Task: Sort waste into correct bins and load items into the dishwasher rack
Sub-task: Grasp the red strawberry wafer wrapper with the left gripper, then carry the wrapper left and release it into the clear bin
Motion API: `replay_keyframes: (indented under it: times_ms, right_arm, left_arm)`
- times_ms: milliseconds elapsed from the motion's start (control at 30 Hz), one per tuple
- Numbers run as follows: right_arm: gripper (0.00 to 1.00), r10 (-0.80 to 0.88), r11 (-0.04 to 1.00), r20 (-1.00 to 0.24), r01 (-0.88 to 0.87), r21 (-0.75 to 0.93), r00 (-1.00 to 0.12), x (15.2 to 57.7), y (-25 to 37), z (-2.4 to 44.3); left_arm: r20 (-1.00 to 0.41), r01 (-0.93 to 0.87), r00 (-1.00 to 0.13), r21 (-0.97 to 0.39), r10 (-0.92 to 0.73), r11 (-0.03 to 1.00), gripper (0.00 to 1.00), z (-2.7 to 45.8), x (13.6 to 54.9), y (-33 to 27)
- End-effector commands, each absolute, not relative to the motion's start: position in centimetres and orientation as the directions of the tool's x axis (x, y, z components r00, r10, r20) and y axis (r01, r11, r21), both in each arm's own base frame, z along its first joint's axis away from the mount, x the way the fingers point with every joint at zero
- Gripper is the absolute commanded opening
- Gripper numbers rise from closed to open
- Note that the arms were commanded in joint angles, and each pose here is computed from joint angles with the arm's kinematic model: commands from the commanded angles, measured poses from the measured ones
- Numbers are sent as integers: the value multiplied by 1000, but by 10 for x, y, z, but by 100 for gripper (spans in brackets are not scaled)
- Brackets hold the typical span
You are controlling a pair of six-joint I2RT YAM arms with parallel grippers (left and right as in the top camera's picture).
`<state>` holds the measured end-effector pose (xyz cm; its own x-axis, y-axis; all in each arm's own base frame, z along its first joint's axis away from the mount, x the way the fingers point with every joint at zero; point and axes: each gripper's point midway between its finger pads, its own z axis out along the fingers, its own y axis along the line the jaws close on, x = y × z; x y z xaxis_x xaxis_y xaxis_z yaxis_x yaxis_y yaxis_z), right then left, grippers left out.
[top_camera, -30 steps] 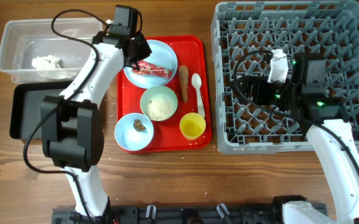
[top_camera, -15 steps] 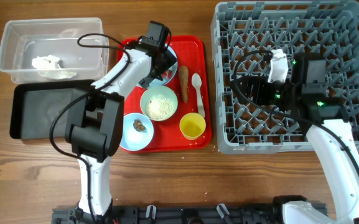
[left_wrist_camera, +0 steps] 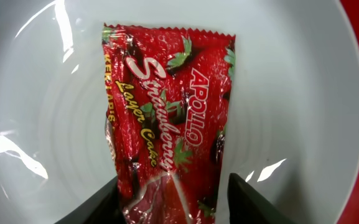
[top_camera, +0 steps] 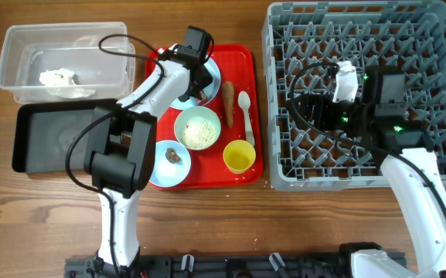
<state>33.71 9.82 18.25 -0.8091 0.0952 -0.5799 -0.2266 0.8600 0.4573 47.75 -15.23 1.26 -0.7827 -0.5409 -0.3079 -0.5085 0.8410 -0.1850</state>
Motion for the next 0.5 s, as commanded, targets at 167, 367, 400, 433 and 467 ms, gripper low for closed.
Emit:
replay_keyframes:
  times_ms: [167,367,400,433,467]
  right_arm:
    - [100,99,850,-591,-240,468,-801,342,102,191]
    - [100,98,850,-587,-239,469,-803,341,102,190]
    - [99,98,850,-587,-239,469,-803,341,102,190]
    - [100,99,850,-587,-239,469,-803,341,102,190]
    - [100,98,850,-587,-239,469,-803,341,102,190]
  left_arm:
    - [-272,-244,-936,32,-226,969,53,-18,464,-120]
    - [-270,-154,-954,80,-127,985,51,-22,464,-117]
    - [-263,-151,-957,85,-124,985,45,-25,463,-117]
    - [-260,-152,-957,85,-125,985,38,-26,463,-116]
    - [-259,-151,-958,86,-125,985,33,-27,463,-116]
